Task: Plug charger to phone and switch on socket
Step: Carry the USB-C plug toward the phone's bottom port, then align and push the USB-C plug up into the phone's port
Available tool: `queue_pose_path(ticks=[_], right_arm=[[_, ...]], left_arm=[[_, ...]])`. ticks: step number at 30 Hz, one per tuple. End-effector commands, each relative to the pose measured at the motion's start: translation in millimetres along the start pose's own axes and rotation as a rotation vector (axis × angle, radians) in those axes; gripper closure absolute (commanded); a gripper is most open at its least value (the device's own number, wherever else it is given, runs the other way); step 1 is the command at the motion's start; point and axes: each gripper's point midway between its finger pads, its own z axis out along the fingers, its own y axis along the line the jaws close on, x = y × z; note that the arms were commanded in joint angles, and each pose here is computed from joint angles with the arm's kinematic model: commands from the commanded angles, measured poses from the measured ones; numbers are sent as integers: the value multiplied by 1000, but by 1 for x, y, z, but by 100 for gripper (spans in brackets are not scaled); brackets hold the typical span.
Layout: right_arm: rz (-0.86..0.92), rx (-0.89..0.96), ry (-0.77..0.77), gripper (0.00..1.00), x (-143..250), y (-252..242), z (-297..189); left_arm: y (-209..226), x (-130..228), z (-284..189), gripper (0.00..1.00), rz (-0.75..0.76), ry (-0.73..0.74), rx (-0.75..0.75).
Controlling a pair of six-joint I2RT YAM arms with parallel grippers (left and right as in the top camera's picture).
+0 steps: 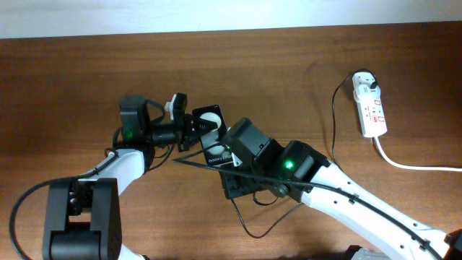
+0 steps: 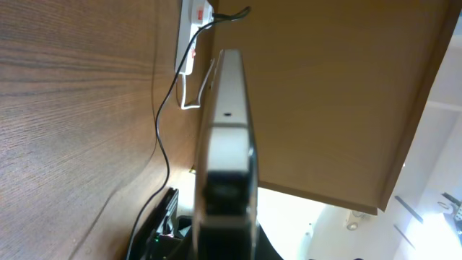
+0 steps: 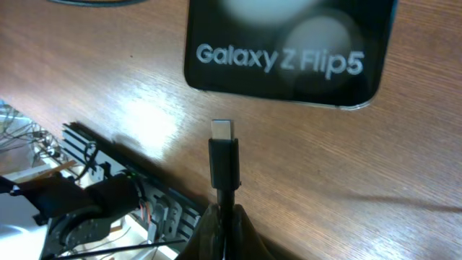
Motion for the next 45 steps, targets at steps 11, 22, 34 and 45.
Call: queue_pose_path(ticks=[11, 22, 34, 45], right_arm=[[-14, 22, 10, 96, 4, -4, 1], [-13, 27, 11, 96, 5, -5, 1], [40, 70, 66, 96, 19, -15, 0], [30, 55, 34, 96, 11, -11, 1]], left_arm=[[-11, 10, -1, 100, 56, 73, 38], [-11, 11, -1, 100, 72, 79, 42], [-12, 12, -1, 100, 78, 85, 46], [-13, 14, -1, 100, 77, 95, 50]])
